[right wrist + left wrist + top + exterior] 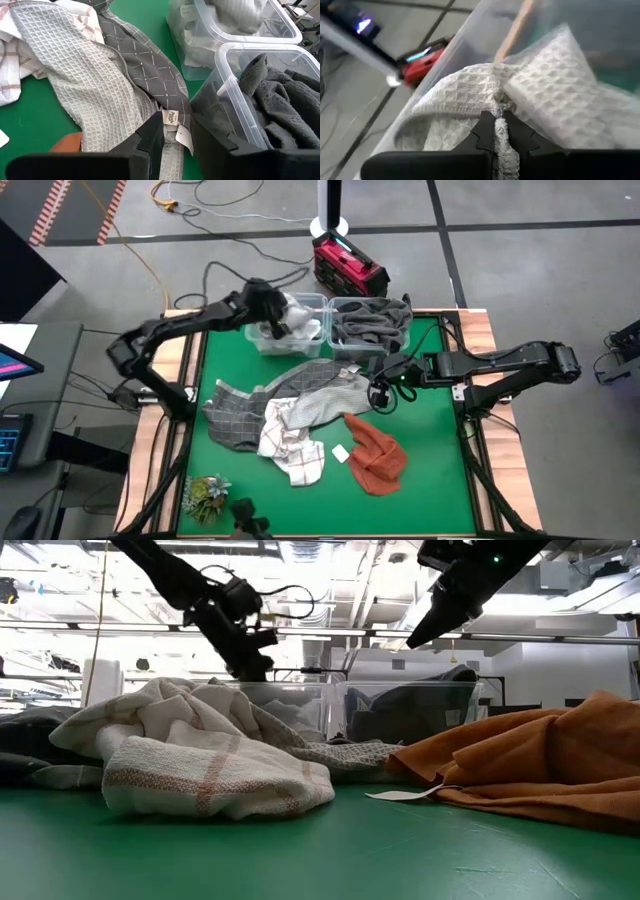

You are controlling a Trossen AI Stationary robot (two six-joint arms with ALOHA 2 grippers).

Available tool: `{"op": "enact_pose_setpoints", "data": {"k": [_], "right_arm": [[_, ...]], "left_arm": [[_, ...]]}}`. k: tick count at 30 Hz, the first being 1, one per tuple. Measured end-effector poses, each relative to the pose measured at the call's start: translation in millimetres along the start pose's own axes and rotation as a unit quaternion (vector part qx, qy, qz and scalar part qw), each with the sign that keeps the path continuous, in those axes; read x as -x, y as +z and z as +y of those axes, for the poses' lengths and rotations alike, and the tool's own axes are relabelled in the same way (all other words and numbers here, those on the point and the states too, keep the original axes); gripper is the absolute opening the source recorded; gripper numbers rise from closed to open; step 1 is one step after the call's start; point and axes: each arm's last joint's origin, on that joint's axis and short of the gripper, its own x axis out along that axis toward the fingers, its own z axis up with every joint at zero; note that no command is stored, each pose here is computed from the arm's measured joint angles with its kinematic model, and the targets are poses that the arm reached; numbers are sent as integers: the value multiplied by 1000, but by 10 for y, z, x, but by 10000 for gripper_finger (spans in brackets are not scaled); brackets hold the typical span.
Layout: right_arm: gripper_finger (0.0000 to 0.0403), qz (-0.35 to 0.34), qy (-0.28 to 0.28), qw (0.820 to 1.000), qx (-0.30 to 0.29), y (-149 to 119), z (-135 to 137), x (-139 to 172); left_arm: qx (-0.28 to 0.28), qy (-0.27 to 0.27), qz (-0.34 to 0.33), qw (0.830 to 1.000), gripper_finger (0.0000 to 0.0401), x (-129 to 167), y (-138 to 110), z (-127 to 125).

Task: Sort towels by color in basket
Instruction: Put the gray towel into the left transparent bin

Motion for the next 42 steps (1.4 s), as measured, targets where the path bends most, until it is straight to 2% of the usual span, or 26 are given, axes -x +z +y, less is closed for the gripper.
{"op": "enact_pose_setpoints", "data": {"k": [6, 12, 20, 24, 29, 33, 37, 42], "right_arm": [[127, 0, 0, 1000, 0, -2, 0, 0], [127, 0, 2, 1000, -4, -2, 9, 3], [127, -4, 13, 1000, -2, 3, 79, 31], [127, -12, 14, 1000, -4, 18, 82, 31], [127, -17, 13, 1000, -6, 28, 81, 31], [127, -19, 13, 1000, -6, 31, 80, 31], [127, -18, 13, 1000, -4, 30, 80, 31], [127, -18, 13, 1000, 1, 30, 81, 31]], "left_arm": [[-26, -45, 43, 998, 30, -165, -92, -195], [-15, -59, 65, 996, 74, 66, -31, -203], [-39, -74, 32, 996, 155, 492, 229, -233], [-36, -61, -25, 997, 188, 744, 404, -181], [-49, -60, -30, 997, 207, 755, 406, -186], [-50, -49, -38, 997, 208, 618, 415, -135], [-17, -83, -6, 996, 208, 286, 281, -97], [43, -129, 88, 987, 208, -202, -35, -109]]}}
